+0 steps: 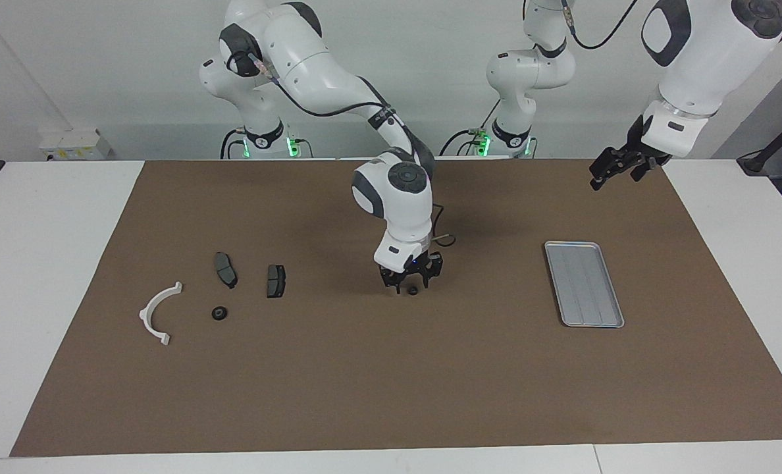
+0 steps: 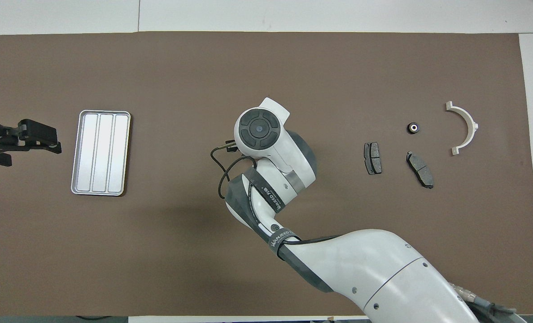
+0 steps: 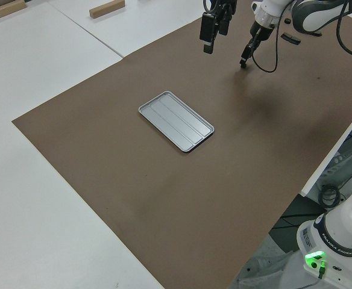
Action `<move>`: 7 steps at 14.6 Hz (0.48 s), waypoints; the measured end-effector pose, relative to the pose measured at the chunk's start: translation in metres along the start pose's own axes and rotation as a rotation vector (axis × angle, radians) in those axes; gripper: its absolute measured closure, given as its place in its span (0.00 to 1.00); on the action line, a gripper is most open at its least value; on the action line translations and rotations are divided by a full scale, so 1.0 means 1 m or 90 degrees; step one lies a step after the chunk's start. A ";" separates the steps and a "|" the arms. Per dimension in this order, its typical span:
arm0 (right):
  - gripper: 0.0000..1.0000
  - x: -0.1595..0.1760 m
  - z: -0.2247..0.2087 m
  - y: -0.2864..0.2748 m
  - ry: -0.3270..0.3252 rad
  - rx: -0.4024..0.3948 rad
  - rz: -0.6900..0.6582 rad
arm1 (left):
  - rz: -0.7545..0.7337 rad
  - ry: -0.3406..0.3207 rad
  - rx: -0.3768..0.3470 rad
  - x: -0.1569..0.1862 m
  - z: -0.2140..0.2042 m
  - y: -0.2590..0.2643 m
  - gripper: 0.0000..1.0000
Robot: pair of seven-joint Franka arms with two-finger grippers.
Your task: Place bearing gear from tray to pile
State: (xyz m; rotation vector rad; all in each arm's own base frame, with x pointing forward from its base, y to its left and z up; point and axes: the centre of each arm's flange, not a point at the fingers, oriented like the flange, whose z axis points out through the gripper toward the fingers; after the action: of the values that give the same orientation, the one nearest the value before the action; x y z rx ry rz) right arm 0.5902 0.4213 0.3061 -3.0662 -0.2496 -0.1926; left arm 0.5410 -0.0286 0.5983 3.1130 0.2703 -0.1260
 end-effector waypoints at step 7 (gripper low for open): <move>0.30 -0.003 0.015 -0.005 0.001 0.003 0.006 | 0.005 -0.001 0.001 -0.001 0.001 0.004 0.00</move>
State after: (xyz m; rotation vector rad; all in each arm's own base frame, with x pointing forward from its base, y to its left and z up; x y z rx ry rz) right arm 0.5882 0.4270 0.2912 -3.0617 -0.2359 -0.1943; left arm 0.5407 -0.0329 0.5977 3.1146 0.2579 -0.1283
